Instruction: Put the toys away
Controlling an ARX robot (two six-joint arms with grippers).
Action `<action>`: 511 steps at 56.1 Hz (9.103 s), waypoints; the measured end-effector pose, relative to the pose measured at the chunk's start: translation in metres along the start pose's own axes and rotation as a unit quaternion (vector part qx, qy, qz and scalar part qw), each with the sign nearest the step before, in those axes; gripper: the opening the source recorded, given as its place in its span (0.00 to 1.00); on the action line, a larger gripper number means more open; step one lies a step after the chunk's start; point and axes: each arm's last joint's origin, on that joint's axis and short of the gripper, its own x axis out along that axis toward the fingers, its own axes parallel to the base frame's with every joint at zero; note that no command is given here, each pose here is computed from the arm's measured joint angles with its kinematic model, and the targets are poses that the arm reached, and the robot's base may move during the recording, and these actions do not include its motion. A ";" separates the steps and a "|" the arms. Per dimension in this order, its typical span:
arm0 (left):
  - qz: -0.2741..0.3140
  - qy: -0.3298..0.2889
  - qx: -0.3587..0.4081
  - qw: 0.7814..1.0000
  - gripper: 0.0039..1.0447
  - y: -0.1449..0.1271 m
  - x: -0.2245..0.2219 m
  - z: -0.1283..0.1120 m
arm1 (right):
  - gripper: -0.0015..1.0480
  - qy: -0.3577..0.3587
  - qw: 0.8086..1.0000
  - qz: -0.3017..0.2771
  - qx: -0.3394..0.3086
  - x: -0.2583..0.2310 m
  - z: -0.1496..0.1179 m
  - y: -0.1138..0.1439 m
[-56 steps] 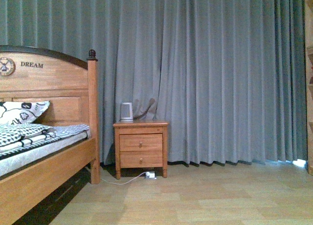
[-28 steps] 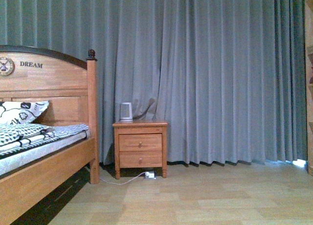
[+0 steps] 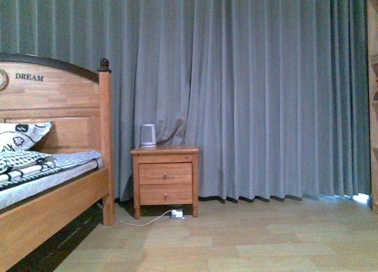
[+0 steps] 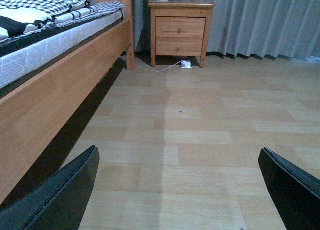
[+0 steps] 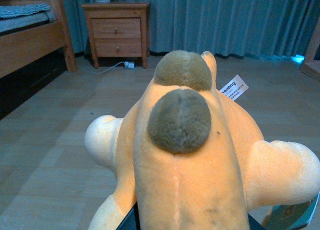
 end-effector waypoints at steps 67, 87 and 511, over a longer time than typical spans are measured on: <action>0.000 0.000 0.000 1.000 0.94 0.000 0.000 0.000 | 0.09 0.000 1.000 0.002 0.000 0.000 0.000 0.000; 0.000 0.000 0.000 1.000 0.94 0.000 0.000 0.000 | 0.09 0.000 1.000 0.002 0.000 0.000 0.000 0.000; 0.000 0.000 0.000 1.000 0.94 0.000 0.000 0.000 | 0.08 -0.150 0.980 -0.121 -0.046 0.002 0.148 0.053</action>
